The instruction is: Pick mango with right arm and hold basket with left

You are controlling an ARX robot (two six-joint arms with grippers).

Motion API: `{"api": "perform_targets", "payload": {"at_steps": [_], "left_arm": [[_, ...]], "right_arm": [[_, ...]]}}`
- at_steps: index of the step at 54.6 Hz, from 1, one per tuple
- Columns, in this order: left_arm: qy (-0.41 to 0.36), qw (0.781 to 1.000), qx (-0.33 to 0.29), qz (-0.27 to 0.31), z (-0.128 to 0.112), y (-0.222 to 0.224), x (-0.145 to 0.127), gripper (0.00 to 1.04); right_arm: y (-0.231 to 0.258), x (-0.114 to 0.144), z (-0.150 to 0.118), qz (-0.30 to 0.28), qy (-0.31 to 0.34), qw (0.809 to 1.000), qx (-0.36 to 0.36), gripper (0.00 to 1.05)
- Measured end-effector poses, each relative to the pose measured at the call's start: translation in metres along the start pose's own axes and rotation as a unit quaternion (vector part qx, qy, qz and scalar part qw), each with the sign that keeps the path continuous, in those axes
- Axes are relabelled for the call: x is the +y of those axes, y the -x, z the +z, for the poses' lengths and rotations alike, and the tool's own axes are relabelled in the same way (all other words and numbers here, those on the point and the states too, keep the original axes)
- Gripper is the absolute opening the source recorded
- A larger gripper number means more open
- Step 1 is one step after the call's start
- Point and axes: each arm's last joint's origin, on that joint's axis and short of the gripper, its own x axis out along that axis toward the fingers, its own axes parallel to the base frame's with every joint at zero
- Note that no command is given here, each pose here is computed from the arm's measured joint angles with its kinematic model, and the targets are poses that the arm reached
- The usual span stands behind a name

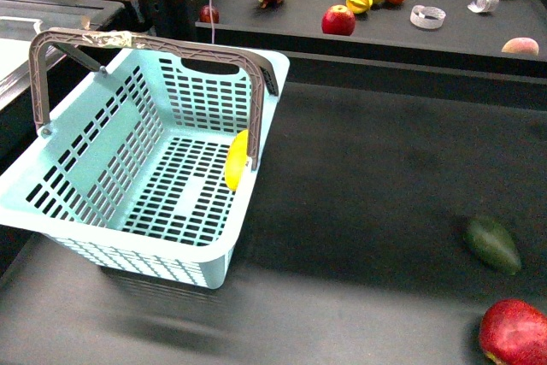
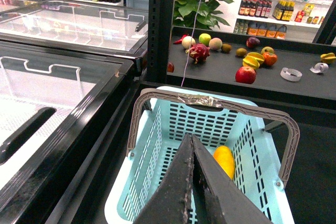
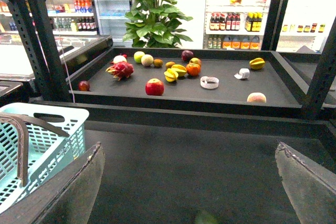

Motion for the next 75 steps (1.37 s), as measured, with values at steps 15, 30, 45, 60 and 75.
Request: {"api": "perform_targets", "payload": {"at_steps": [15, 30, 45, 60, 75], "left_arm": [[-0.001, 1.0, -0.007, 0.0, 0.005, 0.013, 0.0, 0.02], [-0.001, 1.0, -0.009, 0.0, 0.006, 0.022, 0.0, 0.02], [-0.001, 1.0, -0.01, 0.0, 0.006, 0.03, 0.0, 0.02], [-0.002, 1.0, 0.002, 0.0, 0.002, 0.042, 0.0, 0.02], [-0.001, 1.0, -0.006, 0.0, 0.003, 0.044, 0.0, 0.03]], "right_arm": [[0.0, 0.0, 0.0, 0.0, 0.0, 1.0, 0.0, 0.97], [0.0, 0.0, 0.0, 0.0, 0.0, 1.0, 0.0, 0.97], [0.0, 0.0, 0.0, 0.0, 0.0, 1.0, 0.0, 0.97], [0.0, 0.0, 0.0, 0.0, 0.0, 1.0, 0.0, 0.97], [0.0, 0.0, 0.0, 0.0, 0.0, 1.0, 0.0, 0.97]]}}
